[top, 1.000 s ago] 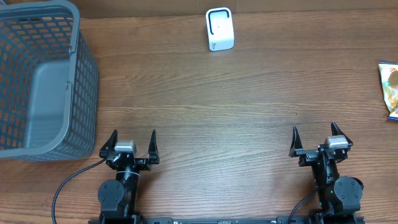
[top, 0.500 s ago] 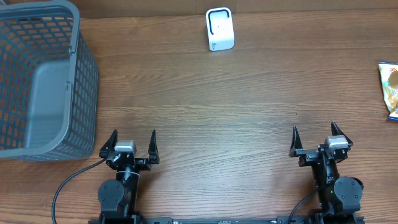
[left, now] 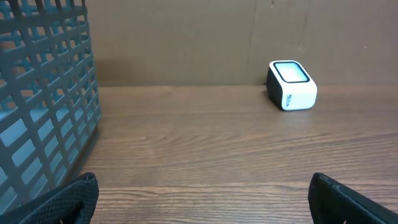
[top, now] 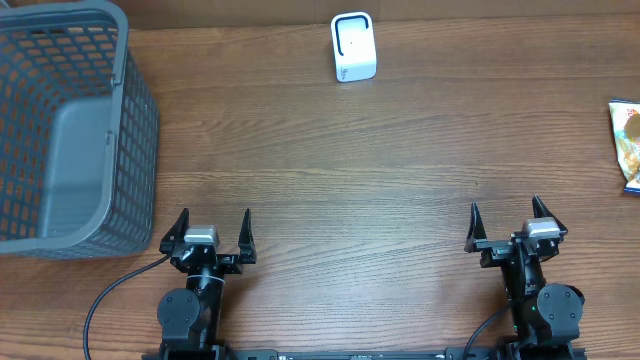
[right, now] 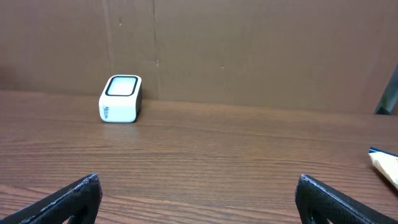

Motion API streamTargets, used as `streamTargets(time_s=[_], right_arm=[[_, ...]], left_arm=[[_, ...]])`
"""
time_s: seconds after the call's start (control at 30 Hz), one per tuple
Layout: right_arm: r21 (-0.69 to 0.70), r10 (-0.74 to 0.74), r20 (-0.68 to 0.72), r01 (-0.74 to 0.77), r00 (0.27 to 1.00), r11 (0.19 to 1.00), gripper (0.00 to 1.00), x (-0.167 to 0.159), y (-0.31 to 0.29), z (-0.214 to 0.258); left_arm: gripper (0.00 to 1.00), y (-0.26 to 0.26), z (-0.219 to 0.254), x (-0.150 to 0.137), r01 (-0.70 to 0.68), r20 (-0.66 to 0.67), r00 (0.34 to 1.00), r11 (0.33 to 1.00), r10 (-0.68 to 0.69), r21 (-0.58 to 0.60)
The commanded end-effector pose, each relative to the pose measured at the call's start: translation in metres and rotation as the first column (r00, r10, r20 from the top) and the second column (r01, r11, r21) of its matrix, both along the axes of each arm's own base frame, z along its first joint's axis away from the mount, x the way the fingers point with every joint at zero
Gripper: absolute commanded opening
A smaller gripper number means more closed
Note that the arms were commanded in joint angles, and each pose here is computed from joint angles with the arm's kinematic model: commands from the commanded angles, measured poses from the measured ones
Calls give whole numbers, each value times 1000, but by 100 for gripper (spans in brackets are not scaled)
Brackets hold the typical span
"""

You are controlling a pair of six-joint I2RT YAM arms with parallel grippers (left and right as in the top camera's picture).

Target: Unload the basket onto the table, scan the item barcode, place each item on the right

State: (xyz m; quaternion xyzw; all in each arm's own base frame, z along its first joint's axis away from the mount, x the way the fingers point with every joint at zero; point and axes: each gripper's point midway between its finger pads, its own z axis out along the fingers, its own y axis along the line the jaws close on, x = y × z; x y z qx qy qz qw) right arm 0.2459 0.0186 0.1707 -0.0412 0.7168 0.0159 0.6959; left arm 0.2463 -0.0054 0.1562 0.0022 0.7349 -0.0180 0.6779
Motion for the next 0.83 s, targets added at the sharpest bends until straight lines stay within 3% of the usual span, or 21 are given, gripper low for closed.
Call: streamTargets(time_s=[0.0, 0.8], right_arm=[[-4, -6, 7, 6, 1000, 1000, 100, 0, -1, -1], [-4, -6, 7, 6, 1000, 1000, 100, 0, -1, -1]], left_arm=[[100, 3, 0, 0, -12, 4, 1000, 1000, 12, 23], [100, 3, 0, 0, -12, 4, 1000, 1000, 12, 23]])
